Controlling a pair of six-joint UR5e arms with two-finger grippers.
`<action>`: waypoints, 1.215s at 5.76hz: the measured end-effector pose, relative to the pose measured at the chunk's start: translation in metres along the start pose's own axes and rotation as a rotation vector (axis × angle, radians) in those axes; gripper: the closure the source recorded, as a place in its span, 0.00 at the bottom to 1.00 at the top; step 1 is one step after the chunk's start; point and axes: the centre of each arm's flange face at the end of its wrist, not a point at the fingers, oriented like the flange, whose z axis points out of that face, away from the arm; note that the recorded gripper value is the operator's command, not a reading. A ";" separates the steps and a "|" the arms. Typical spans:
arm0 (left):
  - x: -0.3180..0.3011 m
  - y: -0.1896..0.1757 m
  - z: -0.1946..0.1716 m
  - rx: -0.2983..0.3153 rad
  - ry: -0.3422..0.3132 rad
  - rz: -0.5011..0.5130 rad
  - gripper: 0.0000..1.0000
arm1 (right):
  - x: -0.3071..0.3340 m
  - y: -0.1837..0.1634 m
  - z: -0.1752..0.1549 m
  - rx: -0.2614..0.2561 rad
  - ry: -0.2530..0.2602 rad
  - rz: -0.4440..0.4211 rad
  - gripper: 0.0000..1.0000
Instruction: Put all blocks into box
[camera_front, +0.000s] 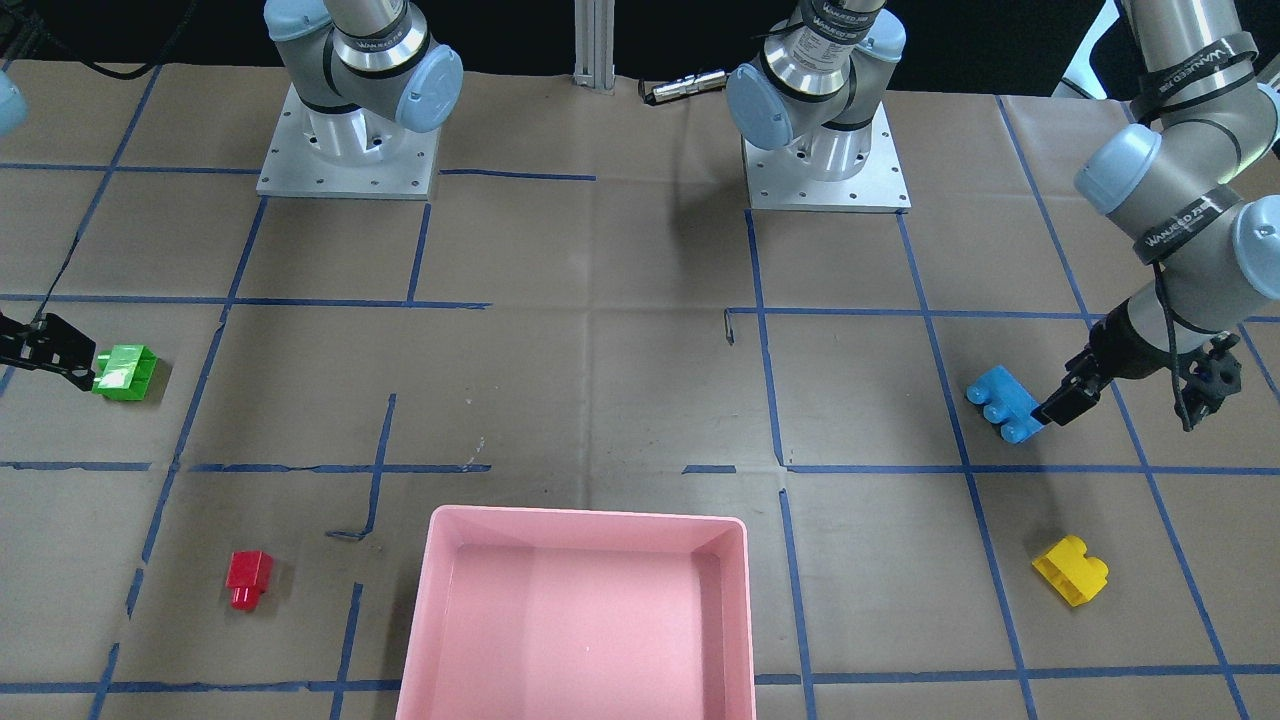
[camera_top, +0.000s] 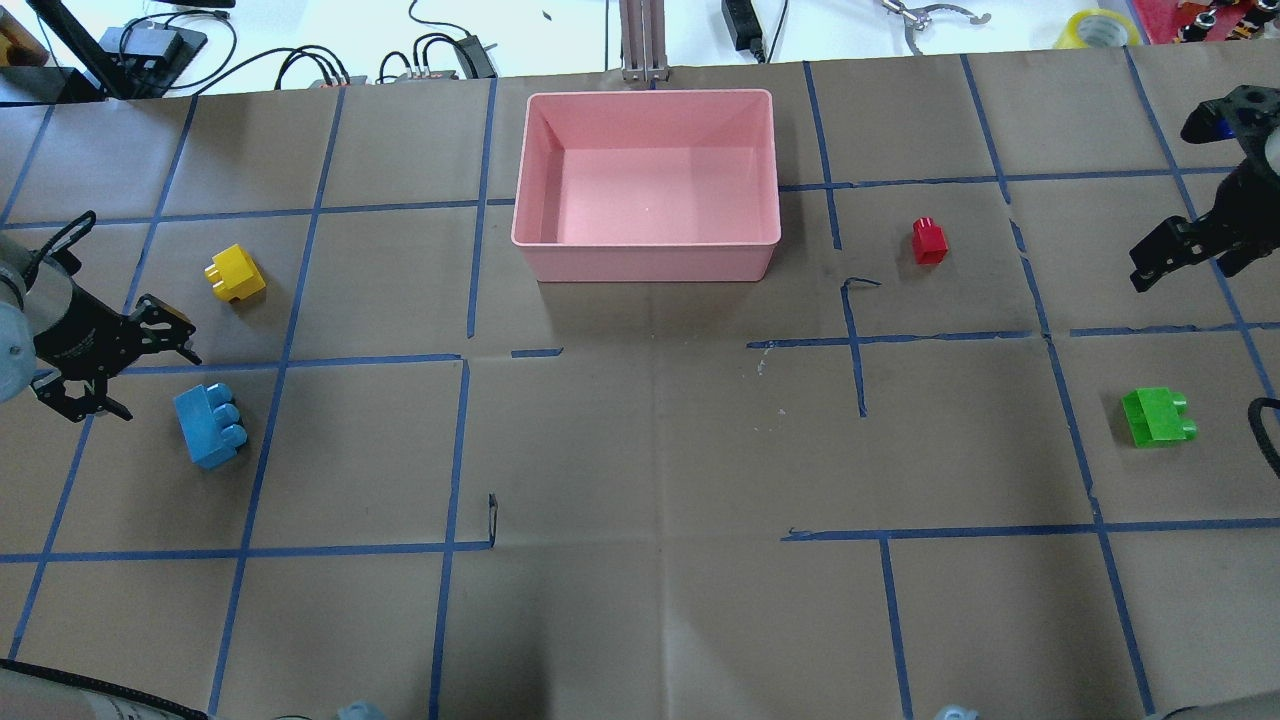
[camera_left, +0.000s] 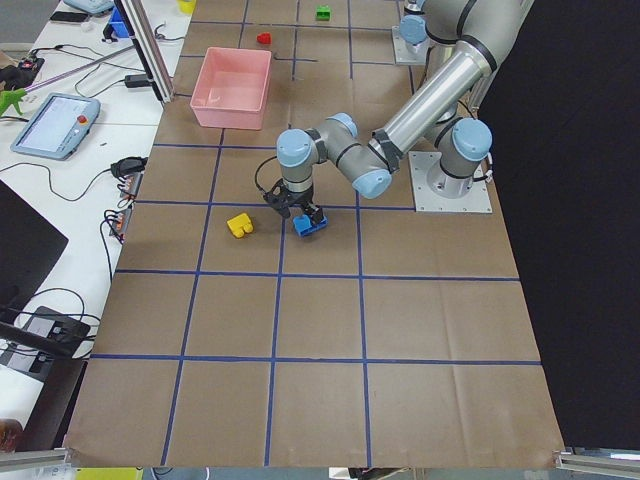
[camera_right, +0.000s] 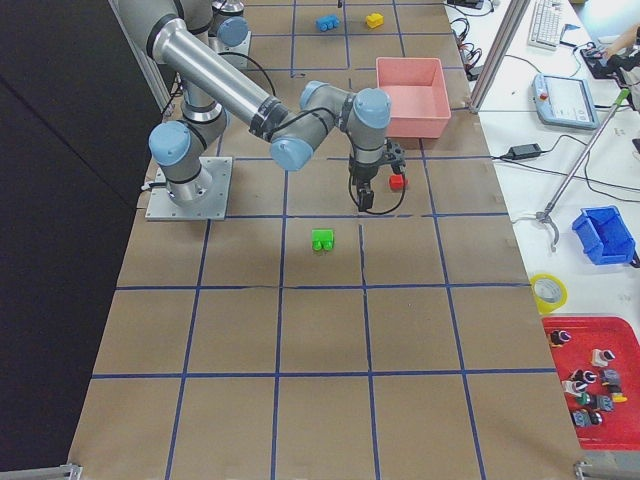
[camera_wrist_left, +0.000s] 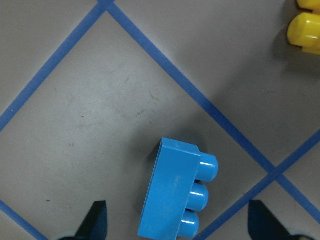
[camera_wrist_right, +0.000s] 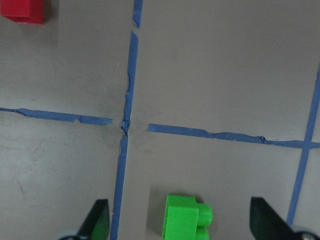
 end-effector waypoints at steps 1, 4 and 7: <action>0.008 -0.002 0.012 0.011 0.001 0.006 0.01 | 0.008 0.011 0.027 -0.007 -0.010 0.026 0.03; 0.014 0.002 0.042 0.026 0.002 0.008 0.01 | 0.032 0.036 0.081 -0.058 -0.055 0.093 0.03; 0.009 0.015 0.058 0.042 0.006 0.017 0.01 | 0.029 0.057 0.110 -0.029 -0.021 0.117 0.03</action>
